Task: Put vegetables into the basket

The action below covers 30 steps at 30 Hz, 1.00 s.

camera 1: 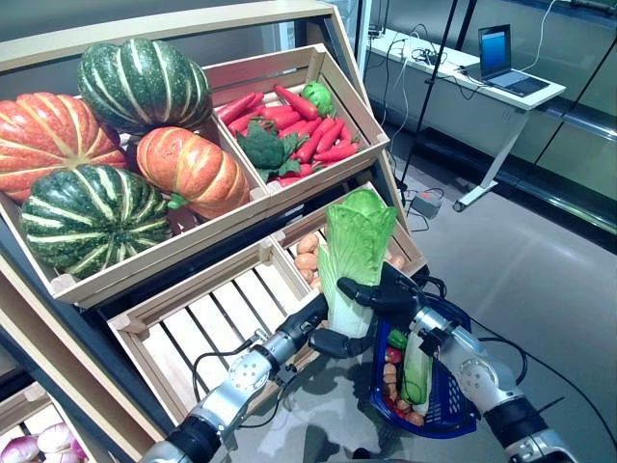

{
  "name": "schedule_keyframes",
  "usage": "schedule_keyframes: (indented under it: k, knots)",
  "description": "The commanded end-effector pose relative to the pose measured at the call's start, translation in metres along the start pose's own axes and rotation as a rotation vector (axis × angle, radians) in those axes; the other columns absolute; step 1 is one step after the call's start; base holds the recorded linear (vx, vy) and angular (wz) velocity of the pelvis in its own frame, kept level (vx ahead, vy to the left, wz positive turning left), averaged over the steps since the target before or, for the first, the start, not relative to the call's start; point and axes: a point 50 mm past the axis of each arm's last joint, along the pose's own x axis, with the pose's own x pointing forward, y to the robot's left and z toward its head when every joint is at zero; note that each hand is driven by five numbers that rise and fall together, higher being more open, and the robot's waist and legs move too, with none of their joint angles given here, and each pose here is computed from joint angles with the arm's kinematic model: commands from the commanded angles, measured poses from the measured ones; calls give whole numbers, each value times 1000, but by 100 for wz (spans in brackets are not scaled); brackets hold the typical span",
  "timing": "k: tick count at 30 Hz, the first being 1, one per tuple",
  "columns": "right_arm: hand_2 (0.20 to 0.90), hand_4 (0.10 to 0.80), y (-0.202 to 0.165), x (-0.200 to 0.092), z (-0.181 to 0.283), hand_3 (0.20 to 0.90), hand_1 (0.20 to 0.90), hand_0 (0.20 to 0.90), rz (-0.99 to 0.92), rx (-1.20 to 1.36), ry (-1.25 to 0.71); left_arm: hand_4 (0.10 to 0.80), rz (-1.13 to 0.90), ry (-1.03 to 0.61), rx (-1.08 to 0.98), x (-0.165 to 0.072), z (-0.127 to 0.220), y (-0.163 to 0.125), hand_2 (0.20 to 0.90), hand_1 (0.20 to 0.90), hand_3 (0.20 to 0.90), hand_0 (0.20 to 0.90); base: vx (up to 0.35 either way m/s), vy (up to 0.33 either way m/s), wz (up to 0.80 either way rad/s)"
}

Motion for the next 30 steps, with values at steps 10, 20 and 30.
schedule_keyframes:
  k: [10, 20, 30]
  knots:
    - [300, 400, -52, -66, 37, 300, 300, 300, -323, 68, -388, 800, 211, -150, 61, -6, 18, 33, 900, 900, 900, 900, -6, -12, -2]
    - [300, 400, -68, -93, 52, 300, 300, 300, -469, 12, -489, 800, 300, -50, 41, -18, -2, 42, 900, 900, 900, 900, 3, -25, -4]
    - [300, 400, -94, -116, 52, 300, 300, 300, -802, -52, -488, 800, 451, 93, 8, -33, -25, 53, 900, 900, 900, 900, 15, -97, -1]
